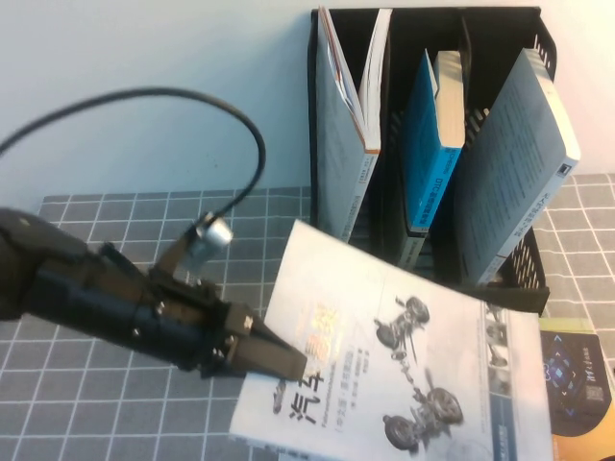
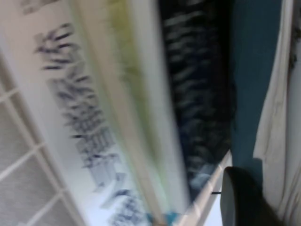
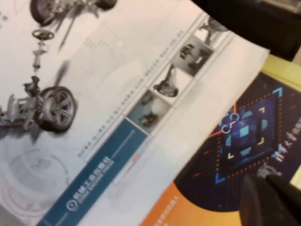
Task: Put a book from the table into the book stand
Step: Pick up the book with your left arm, then place the book on the book shelf
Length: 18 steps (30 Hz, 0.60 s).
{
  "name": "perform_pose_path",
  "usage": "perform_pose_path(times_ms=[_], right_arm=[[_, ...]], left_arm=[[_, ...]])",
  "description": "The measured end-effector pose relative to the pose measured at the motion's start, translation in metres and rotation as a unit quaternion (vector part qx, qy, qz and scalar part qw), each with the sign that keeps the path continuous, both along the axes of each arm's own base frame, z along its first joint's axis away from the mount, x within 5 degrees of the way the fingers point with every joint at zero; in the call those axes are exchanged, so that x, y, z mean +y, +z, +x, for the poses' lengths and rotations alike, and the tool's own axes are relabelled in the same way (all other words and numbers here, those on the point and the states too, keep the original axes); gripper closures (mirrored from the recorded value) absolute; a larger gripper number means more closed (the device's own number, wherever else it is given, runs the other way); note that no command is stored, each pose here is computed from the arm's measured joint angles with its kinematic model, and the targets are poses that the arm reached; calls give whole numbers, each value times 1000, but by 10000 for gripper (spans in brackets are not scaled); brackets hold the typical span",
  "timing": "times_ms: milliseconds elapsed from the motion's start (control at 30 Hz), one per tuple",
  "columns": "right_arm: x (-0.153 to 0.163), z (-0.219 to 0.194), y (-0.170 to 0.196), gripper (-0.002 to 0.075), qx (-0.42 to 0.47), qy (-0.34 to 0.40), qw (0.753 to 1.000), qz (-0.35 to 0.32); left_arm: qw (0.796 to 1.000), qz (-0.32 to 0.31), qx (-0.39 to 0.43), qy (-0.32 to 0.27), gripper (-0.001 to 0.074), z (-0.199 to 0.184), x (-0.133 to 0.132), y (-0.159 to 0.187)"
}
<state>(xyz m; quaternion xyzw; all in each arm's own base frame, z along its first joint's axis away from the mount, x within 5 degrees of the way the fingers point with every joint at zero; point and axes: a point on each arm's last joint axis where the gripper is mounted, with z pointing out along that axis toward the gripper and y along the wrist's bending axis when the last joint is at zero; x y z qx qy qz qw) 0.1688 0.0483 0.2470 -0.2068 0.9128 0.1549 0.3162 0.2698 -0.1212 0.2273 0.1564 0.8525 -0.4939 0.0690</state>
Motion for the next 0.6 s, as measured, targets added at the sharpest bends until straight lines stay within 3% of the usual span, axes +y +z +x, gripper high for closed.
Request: perform_pose_path(times_ms=[167,333,467,600], right_arm=[[-3,-14,13,729,-28,-15,999,-2],[-3,-19,15,729,-26,-11,1000,-3],[-3,-19,15,729,-20,-9,1000,-3],[-3,-20,14,729,-17,-6,1000,-3]], left_arm=[[997,8,-73,24,617,-11,4,76],[981,19,-188,51,617,-25,11,159],[964,-5,-256,75,617,-28,11,212],[947,-28,-303,106,617,-21,11,244]])
